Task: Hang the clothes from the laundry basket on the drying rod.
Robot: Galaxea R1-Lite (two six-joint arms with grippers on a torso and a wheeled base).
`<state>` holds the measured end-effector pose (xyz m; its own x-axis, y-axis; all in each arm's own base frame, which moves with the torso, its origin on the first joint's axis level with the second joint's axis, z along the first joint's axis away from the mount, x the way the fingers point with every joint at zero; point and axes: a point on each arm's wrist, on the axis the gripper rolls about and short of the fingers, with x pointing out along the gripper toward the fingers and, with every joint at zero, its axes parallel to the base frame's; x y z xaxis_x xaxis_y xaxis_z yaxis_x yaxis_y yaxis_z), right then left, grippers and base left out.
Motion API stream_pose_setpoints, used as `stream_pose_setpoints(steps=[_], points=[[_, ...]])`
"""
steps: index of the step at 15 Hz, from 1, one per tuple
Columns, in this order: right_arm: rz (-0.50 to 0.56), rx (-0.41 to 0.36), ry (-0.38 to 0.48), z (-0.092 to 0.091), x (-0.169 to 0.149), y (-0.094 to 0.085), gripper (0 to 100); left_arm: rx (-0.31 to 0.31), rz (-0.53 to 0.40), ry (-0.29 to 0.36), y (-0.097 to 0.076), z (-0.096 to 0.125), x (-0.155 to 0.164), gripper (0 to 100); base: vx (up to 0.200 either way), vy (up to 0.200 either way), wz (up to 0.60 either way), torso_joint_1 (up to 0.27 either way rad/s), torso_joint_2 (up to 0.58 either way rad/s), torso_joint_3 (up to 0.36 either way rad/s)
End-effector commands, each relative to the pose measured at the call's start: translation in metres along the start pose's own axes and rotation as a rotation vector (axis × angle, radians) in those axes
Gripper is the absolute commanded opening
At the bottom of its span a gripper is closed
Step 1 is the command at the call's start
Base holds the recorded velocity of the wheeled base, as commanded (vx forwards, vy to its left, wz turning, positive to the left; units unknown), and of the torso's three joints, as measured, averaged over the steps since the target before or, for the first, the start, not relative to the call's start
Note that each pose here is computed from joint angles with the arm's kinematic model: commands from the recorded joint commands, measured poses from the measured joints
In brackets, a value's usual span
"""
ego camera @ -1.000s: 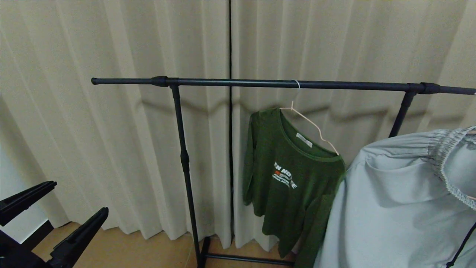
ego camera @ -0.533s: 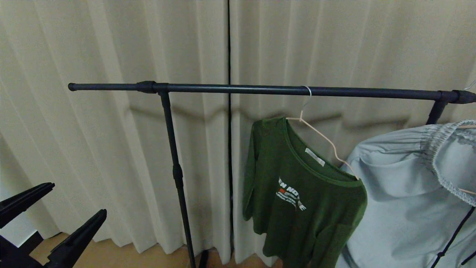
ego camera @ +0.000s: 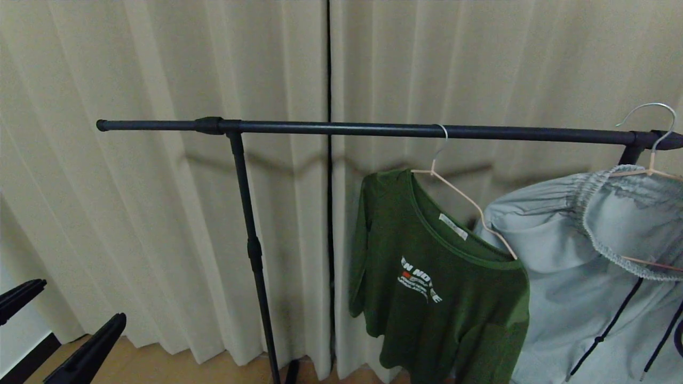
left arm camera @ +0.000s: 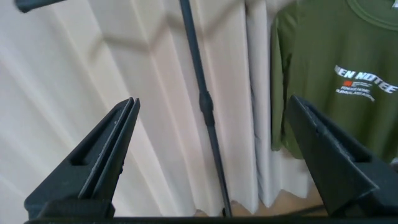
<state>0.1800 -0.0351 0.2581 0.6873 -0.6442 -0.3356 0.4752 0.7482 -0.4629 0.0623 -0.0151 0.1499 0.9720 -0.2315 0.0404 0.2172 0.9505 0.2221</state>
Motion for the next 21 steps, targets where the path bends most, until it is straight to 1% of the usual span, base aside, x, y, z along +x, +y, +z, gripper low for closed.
stream_pose_setpoints(steps=[1, 2, 4, 6, 10, 13, 16, 18, 21], points=[[0.007, -0.028, 0.036, 0.011, 0.022, 0.014, 0, 0.006, 0.018, -0.047, 0.0, -0.003, -0.013, 100, 0.0, 0.0, 0.0, 0.0, 0.0, 0.0], [0.008, -0.03, 0.044, 0.015, 0.029, 0.018, 0, 0.025, 0.03, -0.096, 0.0, -0.001, -0.022, 100, 0.0, 0.0, 0.0, 0.0, 0.0, 0.0], [0.007, -0.031, 0.048, 0.022, 0.037, 0.023, 0, 0.09, 0.042, -0.128, 0.0, -0.002, -0.032, 100, 0.0, 0.0, 0.0, 0.0, 0.0, 0.0], [0.003, -0.037, 0.049, 0.03, 0.045, 0.029, 0, 0.123, 0.048, -0.14, 0.0, -0.004, -0.042, 100, 0.0, 0.0, 0.0, 0.0, 0.0, 0.0], [-0.003, -0.059, 0.049, 0.038, 0.052, 0.044, 0, 0.123, 0.043, -0.123, 0.0, -0.003, -0.05, 100, 0.0, 0.0, 0.0, 0.0, 0.0, 0.0], [-0.003, -0.1, 0.05, 0.039, 0.05, 0.066, 0, 0.123, 0.041, -0.125, 0.0, -0.004, -0.051, 100, 0.0, 0.0, 0.0, 0.0, 0.0, 0.0], [-0.001, -0.136, 0.046, 0.04, 0.045, 0.083, 0, 0.123, 0.043, -0.132, -0.001, -0.004, -0.052, 100, 0.0, 0.0, 0.0, 0.0, 0.0, 0.0], [0.013, -0.15, 0.042, 0.039, 0.043, 0.089, 0, 0.123, 0.046, -0.132, -0.001, -0.004, -0.052, 100, 0.0, 0.0, 0.0, 0.0, 0.0, 0.0], [0.028, -0.16, 0.033, 0.039, 0.039, 0.093, 0, 0.123, 0.045, -0.129, -0.001, -0.005, -0.052, 100, 0.0, 0.0, 0.0, 0.0, 0.0, 0.0]])
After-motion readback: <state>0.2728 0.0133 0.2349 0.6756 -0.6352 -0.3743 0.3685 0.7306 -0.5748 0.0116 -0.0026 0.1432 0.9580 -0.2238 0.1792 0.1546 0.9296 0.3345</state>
